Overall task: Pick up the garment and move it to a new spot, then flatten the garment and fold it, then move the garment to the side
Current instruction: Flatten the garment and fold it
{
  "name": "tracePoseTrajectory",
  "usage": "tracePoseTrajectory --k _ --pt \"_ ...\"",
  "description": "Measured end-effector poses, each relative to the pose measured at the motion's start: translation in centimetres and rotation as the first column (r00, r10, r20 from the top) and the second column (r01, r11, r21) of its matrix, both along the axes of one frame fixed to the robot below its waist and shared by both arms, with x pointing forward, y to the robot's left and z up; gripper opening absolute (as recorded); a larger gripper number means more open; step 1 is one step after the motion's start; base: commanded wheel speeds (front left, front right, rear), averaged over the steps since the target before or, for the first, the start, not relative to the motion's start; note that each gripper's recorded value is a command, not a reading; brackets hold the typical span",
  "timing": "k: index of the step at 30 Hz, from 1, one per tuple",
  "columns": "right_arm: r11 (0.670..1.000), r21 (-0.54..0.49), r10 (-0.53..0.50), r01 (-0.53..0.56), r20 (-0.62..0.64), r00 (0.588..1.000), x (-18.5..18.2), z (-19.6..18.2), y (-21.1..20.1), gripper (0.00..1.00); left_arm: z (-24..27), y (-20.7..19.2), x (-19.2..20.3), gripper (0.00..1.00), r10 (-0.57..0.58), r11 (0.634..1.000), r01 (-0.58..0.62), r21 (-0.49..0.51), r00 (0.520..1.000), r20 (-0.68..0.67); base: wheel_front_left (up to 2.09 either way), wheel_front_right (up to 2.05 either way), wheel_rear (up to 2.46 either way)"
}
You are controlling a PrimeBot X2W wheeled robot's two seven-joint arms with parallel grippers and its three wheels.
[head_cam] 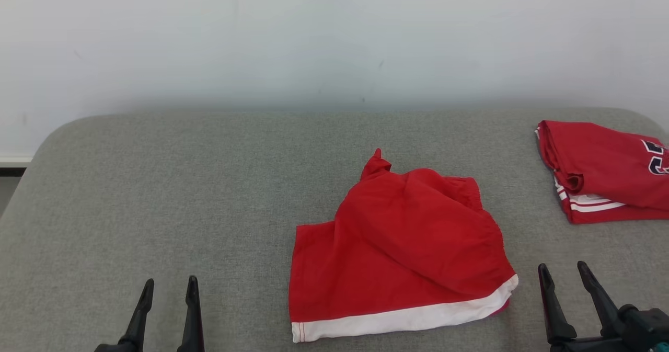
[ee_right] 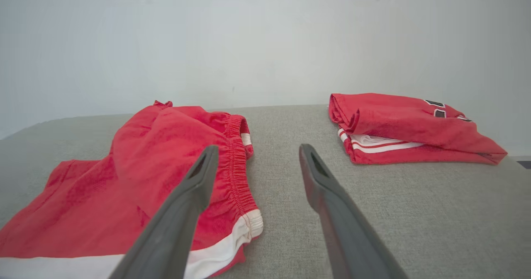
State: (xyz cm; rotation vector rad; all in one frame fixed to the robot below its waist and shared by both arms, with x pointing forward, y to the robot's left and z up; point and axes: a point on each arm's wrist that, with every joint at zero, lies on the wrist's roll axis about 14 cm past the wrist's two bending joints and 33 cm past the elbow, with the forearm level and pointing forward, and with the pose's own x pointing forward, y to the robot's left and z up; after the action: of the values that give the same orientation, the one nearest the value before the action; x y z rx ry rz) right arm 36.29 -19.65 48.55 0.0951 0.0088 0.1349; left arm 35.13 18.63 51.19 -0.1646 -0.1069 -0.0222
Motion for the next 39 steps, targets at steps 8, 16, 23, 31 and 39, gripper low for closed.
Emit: tracePoseTrajectory --k 8,16,23,31,39 --pt "0.999 0.017 -0.046 0.046 0.052 0.998 -1.1 1.4 -0.7 1.00 0.5 -0.8 0.0 1.00 -0.029 0.999 0.028 0.030 0.999 0.015 0.00 0.00 0.00" --pt "0.997 0.031 -0.066 0.065 0.039 0.997 -2.1 0.9 -0.8 1.00 0.5 -1.3 -0.2 1.00 -0.050 0.998 0.049 0.042 0.999 0.016 0.00 0.00 0.00" --pt "0.998 0.026 -0.062 0.061 0.036 0.997 -2.1 0.7 -0.6 1.00 0.3 -1.4 -0.3 1.00 -0.053 0.998 0.053 0.045 0.999 0.011 0.00 0.00 0.00" --pt "0.999 0.020 -0.048 0.048 0.036 0.998 -2.0 0.8 -0.3 1.00 0.3 -1.3 -0.5 1.00 -0.050 0.998 0.049 0.047 0.999 0.010 0.00 0.00 0.00" --pt "1.000 0.003 -0.020 0.020 0.019 1.000 -1.8 0.3 0.2 1.00 -0.6 -2.5 -0.6 1.00 -0.089 0.995 0.090 0.044 0.996 -0.018 0.00 0.00 0.00"
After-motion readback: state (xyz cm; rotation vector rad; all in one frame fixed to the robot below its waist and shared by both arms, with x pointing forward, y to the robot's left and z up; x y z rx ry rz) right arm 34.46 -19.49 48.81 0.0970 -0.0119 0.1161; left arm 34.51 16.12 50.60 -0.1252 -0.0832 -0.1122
